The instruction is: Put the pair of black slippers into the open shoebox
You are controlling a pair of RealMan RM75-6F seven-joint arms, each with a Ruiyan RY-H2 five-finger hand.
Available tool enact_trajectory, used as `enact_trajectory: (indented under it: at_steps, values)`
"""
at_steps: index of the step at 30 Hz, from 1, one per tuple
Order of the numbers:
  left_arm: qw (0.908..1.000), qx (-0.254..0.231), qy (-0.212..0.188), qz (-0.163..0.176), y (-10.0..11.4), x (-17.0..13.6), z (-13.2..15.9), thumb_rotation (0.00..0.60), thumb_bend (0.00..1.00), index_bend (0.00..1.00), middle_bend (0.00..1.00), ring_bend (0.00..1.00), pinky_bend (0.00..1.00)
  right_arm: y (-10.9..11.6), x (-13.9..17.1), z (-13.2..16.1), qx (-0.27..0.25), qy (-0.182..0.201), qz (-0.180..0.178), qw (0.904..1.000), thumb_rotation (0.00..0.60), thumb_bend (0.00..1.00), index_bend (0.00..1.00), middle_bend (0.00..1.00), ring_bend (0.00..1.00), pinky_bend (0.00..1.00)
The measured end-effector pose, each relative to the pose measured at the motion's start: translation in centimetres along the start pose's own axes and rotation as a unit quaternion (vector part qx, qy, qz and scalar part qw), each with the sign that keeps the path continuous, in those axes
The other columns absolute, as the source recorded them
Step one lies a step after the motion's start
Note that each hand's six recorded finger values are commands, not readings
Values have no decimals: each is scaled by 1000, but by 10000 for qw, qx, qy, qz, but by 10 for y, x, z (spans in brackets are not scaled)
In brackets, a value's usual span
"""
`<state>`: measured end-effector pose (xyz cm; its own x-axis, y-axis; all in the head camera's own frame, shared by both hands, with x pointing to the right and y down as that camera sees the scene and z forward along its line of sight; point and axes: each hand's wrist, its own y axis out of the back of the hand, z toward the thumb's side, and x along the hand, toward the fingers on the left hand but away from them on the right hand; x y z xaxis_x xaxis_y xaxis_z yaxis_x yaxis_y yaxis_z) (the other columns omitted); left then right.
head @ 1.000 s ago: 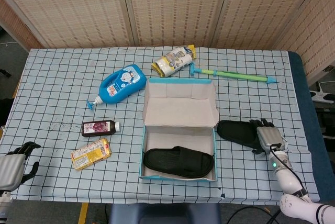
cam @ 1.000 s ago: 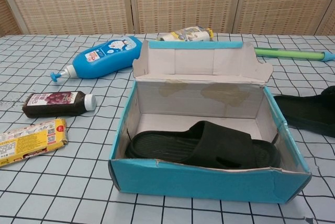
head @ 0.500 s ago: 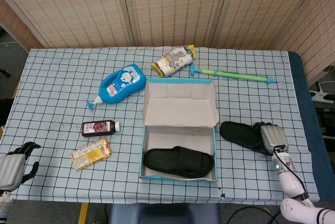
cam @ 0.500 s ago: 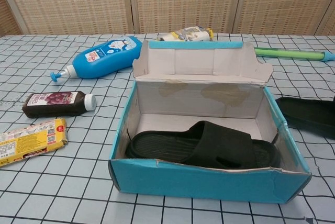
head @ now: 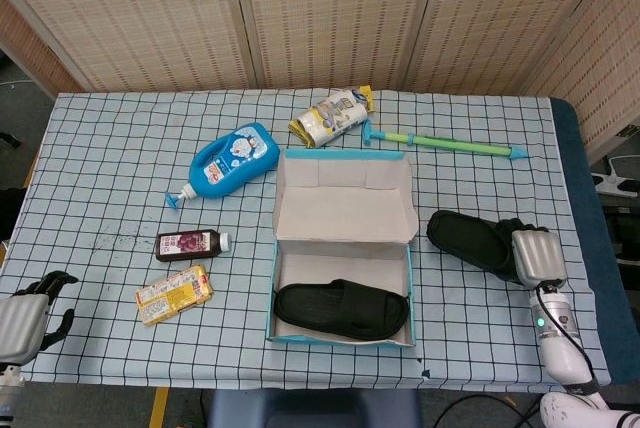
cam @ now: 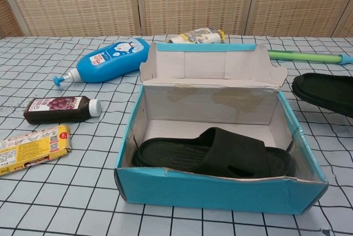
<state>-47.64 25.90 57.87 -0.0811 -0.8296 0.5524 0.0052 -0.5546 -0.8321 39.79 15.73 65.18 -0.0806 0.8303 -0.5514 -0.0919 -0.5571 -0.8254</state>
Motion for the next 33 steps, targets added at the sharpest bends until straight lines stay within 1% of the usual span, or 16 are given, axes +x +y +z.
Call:
enact_trajectory:
  at_steps: [3,5,6,7,9,10,12,13,16,18,21,25,28,33]
  values:
    - [10000,2,2,-9,0,0,0,600,449,280,229,344,492,18,8,3,244,15,-445,9987,600,0,677,695,571,670]
    - [10000,9,-4,-14,-1,0,0,600,449,280,229,343,492,32,15,7,472,38,-841,9953,600,0,677,696,571,671]
    - [10000,14,-8,-16,-1,0,1,600,449,280,229,343,492,39,18,10,568,61,-1030,9930,600,0,677,696,571,671]
    - [10000,19,-12,-18,-1,0,1,600,449,280,228,343,492,47,24,15,678,107,-1291,9893,600,0,677,696,571,671]
    - [10000,28,-16,-24,-2,0,1,600,449,280,229,344,492,59,33,24,787,217,-1670,9826,600,0,677,696,571,671]
    - [10000,32,-17,-28,-2,0,1,600,449,280,229,344,492,65,39,31,825,319,-1896,9779,600,0,677,696,571,672]
    - [10000,37,-16,-35,-2,0,1,600,449,280,229,344,492,71,47,44,844,522,-2179,9709,600,0,679,700,574,676]
    - [10000,39,-15,-37,-2,0,1,600,449,280,229,344,492,73,51,54,839,683,-2334,9664,600,0,680,702,576,679]
    - [10000,40,-17,-32,-2,0,1,600,449,280,229,344,492,74,61,82,725,1107,-2599,9565,600,0,685,707,581,685]
    - [10000,41,-21,-31,-2,0,2,600,449,280,228,344,492,71,62,99,609,1330,-2639,9534,600,0,687,710,584,688]
    - [10000,38,-27,-37,-2,0,2,600,449,280,229,343,492,65,60,125,510,1663,-2596,9499,600,0,688,710,585,688]
    - [10000,22,-21,-45,-2,0,1,600,448,280,229,343,492,54,56,171,273,2165,-2410,9457,600,6,696,713,590,692]
    - [10000,-1,-24,-27,-1,0,1,600,449,280,229,344,492,48,54,202,161,2431,-2326,9416,600,27,697,713,590,692]
    - [10000,-22,-26,-7,1,-1,0,600,449,280,228,343,492,41,51,243,111,2695,-2248,9363,600,34,699,714,591,692]
